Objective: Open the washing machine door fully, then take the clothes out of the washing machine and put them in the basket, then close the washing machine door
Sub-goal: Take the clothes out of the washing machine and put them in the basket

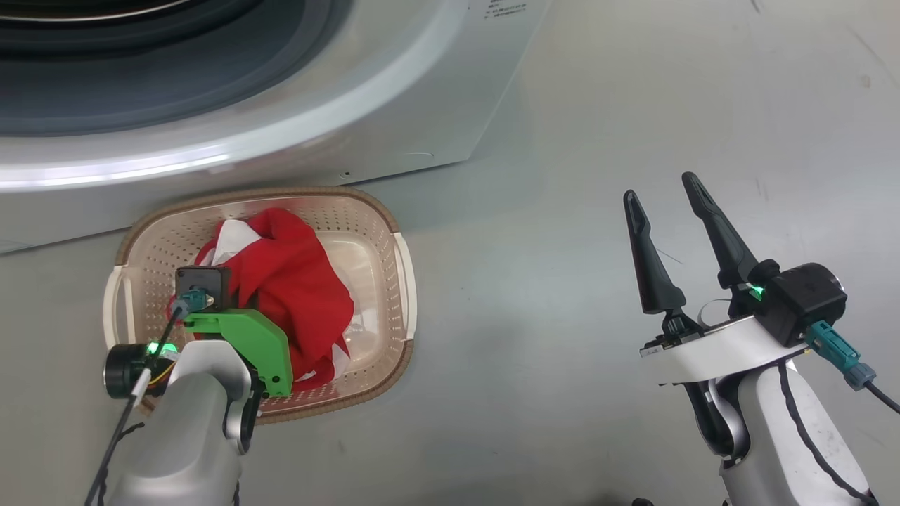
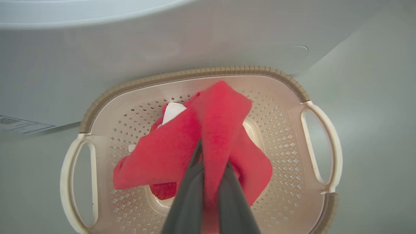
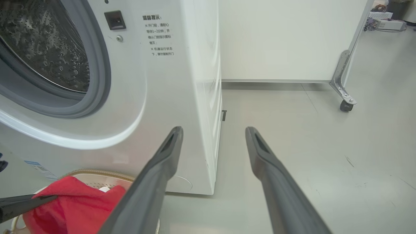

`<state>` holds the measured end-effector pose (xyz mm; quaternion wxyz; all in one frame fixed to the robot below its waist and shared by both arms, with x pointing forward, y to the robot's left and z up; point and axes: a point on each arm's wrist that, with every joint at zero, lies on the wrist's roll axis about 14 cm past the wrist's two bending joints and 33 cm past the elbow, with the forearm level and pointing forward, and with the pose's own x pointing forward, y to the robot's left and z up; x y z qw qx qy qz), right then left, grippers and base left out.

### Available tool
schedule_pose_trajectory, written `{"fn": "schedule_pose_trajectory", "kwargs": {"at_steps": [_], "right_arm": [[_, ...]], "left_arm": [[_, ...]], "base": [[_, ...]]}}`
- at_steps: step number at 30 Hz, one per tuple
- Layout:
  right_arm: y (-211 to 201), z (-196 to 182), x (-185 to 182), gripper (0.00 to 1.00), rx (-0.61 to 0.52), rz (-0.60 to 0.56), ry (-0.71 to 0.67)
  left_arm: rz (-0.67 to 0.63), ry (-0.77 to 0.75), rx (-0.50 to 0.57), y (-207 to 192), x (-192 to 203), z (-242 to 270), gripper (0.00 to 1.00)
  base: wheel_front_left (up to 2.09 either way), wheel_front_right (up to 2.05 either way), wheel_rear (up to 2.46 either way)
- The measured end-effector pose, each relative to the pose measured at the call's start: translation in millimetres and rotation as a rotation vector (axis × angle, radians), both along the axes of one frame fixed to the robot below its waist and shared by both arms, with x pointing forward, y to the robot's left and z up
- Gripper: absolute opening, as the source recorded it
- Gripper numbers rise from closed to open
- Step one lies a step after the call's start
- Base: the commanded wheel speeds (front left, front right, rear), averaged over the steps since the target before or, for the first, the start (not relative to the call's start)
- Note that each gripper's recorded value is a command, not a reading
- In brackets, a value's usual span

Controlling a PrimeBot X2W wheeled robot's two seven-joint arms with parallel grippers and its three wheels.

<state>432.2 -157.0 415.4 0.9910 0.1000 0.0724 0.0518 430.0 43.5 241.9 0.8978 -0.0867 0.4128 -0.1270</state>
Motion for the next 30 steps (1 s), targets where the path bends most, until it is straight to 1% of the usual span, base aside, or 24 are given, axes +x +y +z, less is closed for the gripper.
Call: {"fn": "schedule_pose_trajectory", "kwargs": {"at_steps": [1,2,6,11,15,19,24,30], "right_arm": [[-2,-2,0,1.0,-0.003,-0.004,0.005],[-3,-3,-1,1.0,-0.005,-0.007,0.01],[-6,-8,-3,1.0,-0.01,-0.017,0.028],[-7,-6,-3,1.0,-0.009,-0.018,0.022],[-8,-1,-3,1.0,-0.011,-0.019,0.011],[-10,3,-4,1.0,-0.017,-0.018,0.001],[-10,12,-6,1.0,-0.018,-0.015,-0.021],[-7,20,-13,1.0,-0.018,-0.013,-0.033]], "left_arm": [[-0.004,0.017,0.004,-1,-1,-4,0.52],[-0.001,0.031,0.005,0,-2,-7,1.0],[-0.001,0.063,0.019,1,-5,-13,1.0],[0.02,0.035,0.029,9,-3,-8,1.0],[0.041,-0.038,0.022,13,5,6,1.0],[0.068,-0.143,0.006,18,16,27,1.0],[0.104,-0.295,-0.02,25,32,63,1.0],[0.129,-0.411,-0.044,32,41,104,1.0]], "base": [[0.0,0.0,0.0],[0.0,0.0,0.0],[0.0,0.0,0.0],[0.0,0.0,0.0],[0.0,0.0,0.0],[0.0,0.0,0.0],[0.0,0.0,0.0],[0.0,0.0,0.0]]}}
